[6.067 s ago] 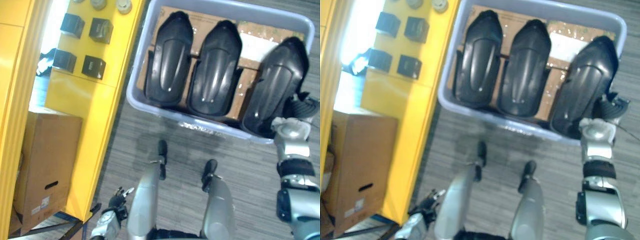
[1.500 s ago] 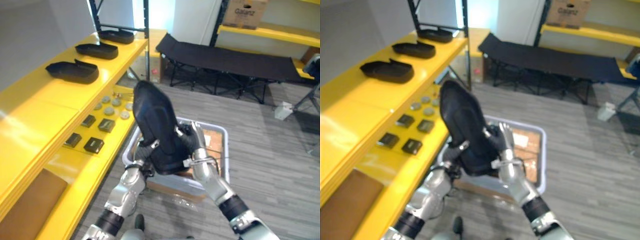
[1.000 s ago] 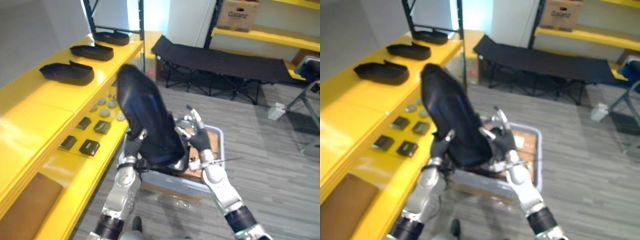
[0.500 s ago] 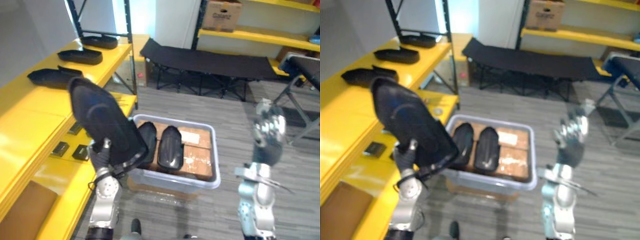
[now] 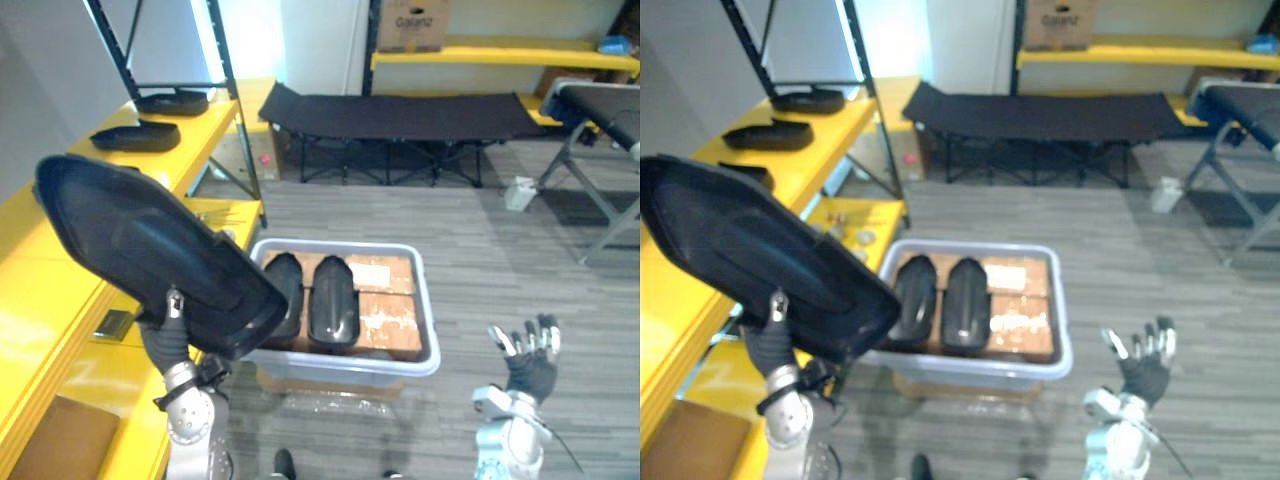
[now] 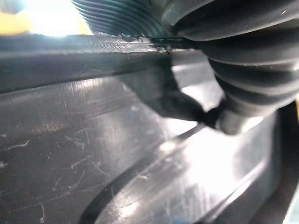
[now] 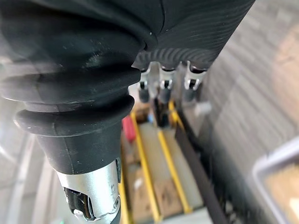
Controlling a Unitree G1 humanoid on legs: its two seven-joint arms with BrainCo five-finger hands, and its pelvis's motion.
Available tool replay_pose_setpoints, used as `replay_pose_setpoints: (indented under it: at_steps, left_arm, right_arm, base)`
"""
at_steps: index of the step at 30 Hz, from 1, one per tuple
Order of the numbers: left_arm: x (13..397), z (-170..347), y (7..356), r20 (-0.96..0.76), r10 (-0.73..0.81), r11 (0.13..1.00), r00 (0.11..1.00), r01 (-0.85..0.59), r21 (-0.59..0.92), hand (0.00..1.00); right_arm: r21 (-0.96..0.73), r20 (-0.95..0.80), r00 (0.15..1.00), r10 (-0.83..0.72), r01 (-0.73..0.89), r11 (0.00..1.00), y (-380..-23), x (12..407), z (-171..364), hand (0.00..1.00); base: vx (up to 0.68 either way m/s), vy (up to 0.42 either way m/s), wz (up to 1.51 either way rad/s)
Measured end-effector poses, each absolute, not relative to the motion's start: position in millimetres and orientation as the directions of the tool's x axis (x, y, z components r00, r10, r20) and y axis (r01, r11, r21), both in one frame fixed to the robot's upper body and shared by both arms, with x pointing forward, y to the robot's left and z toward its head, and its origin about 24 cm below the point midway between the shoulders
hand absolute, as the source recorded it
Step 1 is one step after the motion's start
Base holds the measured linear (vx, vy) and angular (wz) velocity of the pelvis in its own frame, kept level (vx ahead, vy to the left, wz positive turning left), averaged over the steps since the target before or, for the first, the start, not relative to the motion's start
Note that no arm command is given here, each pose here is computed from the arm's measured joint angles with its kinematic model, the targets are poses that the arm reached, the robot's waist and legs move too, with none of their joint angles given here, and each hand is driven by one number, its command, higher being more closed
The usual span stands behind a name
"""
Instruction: Walk over and take plastic housings, then place them on the shelf
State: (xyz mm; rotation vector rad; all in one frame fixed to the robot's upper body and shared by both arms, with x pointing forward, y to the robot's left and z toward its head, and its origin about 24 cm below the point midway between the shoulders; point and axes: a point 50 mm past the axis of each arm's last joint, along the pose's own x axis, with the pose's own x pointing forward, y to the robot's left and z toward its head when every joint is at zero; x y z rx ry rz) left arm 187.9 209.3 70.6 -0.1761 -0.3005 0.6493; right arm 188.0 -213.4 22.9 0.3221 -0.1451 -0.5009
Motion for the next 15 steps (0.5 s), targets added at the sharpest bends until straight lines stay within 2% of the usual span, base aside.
replay_pose_setpoints:
  at_steps: [5, 7, 10, 13, 15]
  left_arm:
    - [154.4, 86.2, 241.0, 0.291, 0.731, 0.677, 0.617, -0.71, -0.194, 1.0]
    - [134.1, 86.3, 258.4, 0.291, 0.792, 0.594, 0.537, -0.787, -0.167, 1.0]
    - [111.6, 80.7, 274.7, 0.265, 0.835, 0.526, 0.483, -0.841, -0.128, 1.0]
    - [104.6, 78.4, 279.1, 0.248, 0.845, 0.515, 0.474, -0.846, -0.136, 1.0]
    - [111.0, 80.0, 277.5, 0.256, 0.809, 0.573, 0.529, -0.806, -0.147, 1.0]
  right_arm:
    - [0.395, 0.063, 0.941, -0.331, 0.281, 0.875, -173.7, 213.0, 23.3, 0.0]
    - [0.417, 0.069, 0.96, -0.272, 0.22, 0.882, -158.9, 225.8, 25.4, 0.0]
    - [0.396, 0.114, 0.971, -0.21, 0.15, 0.906, -142.5, 239.0, 35.3, 0.0]
    - [0.369, 0.151, 0.974, -0.168, 0.102, 0.924, -130.1, 246.0, 44.3, 0.0]
    - [0.355, 0.153, 0.974, -0.169, 0.105, 0.929, -129.9, 247.0, 45.6, 0.0]
  base:
    - [0.01, 0.007, 0.87]
    - [0.04, 0.006, 1.07]
    - [0.06, 0.006, 0.82]
    - [0.05, 0.017, 0.54]
    - [0.02, 0.019, 0.68]
